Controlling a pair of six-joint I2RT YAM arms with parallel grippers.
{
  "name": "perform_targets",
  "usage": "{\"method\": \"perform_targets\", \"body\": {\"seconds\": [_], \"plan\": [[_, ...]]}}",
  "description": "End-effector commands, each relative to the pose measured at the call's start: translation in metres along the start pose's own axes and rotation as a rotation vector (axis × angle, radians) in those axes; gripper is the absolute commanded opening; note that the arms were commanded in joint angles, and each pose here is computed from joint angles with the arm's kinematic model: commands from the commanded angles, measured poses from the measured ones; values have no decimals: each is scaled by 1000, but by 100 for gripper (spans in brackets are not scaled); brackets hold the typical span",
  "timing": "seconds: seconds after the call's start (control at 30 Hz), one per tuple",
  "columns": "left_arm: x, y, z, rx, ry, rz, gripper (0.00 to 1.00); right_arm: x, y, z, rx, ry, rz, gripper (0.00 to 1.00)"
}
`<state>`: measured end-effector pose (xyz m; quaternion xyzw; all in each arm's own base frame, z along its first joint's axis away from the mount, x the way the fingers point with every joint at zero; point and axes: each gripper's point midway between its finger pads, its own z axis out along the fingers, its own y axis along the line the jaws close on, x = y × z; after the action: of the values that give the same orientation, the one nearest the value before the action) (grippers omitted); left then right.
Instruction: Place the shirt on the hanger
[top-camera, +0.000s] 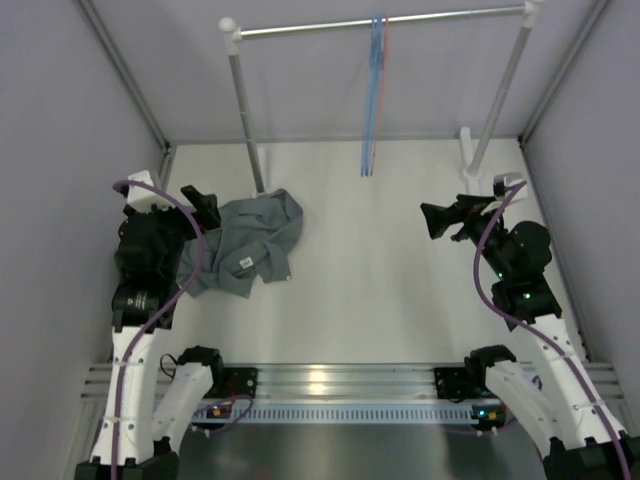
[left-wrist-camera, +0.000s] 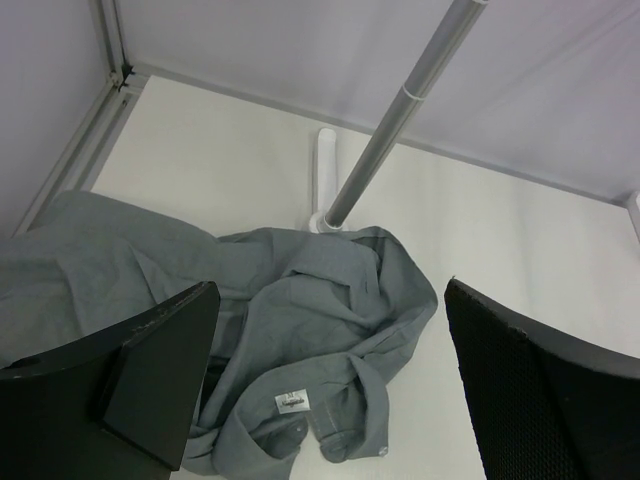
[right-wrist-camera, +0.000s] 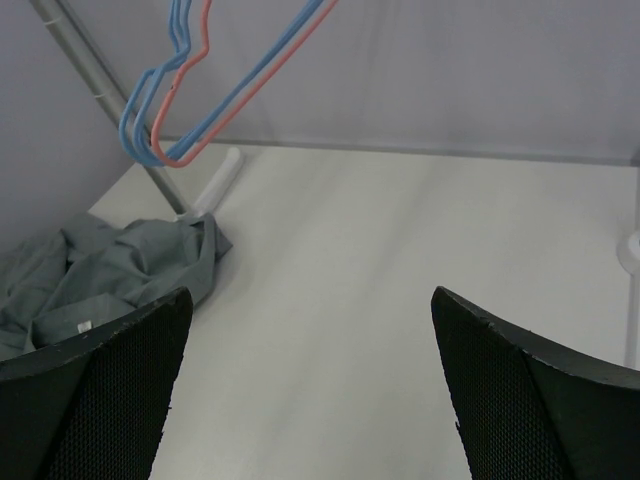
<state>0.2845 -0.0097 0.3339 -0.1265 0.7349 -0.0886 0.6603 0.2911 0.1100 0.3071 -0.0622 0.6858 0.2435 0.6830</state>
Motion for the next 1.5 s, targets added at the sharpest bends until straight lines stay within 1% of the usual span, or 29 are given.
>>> {"method": "perform_targets", "body": {"seconds": [0.0, 0.17, 0.23, 0.27, 0.3, 0.37, 0.4, 0.43, 0.47, 0.5, 0.57, 0.63, 0.67, 0.7, 0.73, 0.77, 0.83, 0.87, 0.9, 1.03, 1.1, 1.2, 1.3, 1.33, 1.43, 1.47], "plan": [[-15, -1, -1, -3, -56, -3, 98, -19, 8, 2, -29, -47, -11, 99], [-17, -2, -1, -1, -62, -14, 98, -22, 10, 4, -34, -37, -4, 100], [-17, -1, 2, -13, -54, -39, 98, -23, 10, 7, -38, -30, -9, 99], [-16, -1, 5, -17, -41, -47, 98, -26, 9, 8, -31, -34, -11, 99], [-4, 1, 14, -38, 11, -72, 98, -26, 8, 9, -25, -32, -12, 99], [-1, 6, 26, -87, 49, -88, 97, -24, 5, 12, -13, -36, -10, 99], [11, 15, 30, -145, 106, -105, 97, -26, 3, 16, -10, -49, -9, 99], [18, 22, 44, -201, 152, -112, 96, -26, 2, 18, -7, -53, -6, 100], [24, 31, 50, -261, 174, -117, 96, -26, 0, 22, -3, -56, -1, 99], [34, 35, 56, -292, 202, -146, 96, -20, -3, 28, 1, -41, 11, 99], [66, 44, 72, -348, 287, -173, 96, -24, -3, 36, -6, -53, 14, 99], [91, 44, 82, -369, 351, -241, 96, -15, -8, 49, 0, -24, 23, 100], [114, 42, 90, -375, 416, -257, 96, -16, -8, 52, -3, -21, 22, 100], [129, 38, 93, -377, 453, -280, 96, -15, -9, 56, 0, -11, 18, 100], [139, 34, 97, -373, 480, -266, 95, -8, -13, 61, 6, 11, 22, 99], [161, 23, 100, -362, 540, -223, 95, -9, -12, 63, 2, 11, 19, 99], [177, 13, 102, -351, 577, -164, 94, -5, -13, 67, -1, 26, 15, 99], [191, 3, 100, -332, 616, -126, 93, -6, -13, 68, -4, 27, 7, 100], [198, 0, 98, -324, 635, -118, 90, -5, -14, 68, -3, 30, 5, 99], [223, -4, 79, -284, 718, -147, 88, -3, -17, 67, 10, 28, -3, 100], [222, -5, 70, -264, 719, -156, 87, -1, -17, 67, 11, 30, -2, 99], [232, -1, 55, -270, 739, -182, 85, 0, -15, 68, 0, 35, 8, 99], [230, 0, 48, -267, 724, -192, 85, 10, 0, 70, -95, 70, 17, 100], [229, 0, 47, -264, 718, -191, 85, 13, 10, 70, -153, 85, 21, 99], [234, 3, 47, -271, 723, -167, 85, 24, 18, 70, -183, 112, 47, 99], [241, 5, 48, -278, 742, -156, 86, 27, 18, 70, -182, 118, 52, 99]]}}
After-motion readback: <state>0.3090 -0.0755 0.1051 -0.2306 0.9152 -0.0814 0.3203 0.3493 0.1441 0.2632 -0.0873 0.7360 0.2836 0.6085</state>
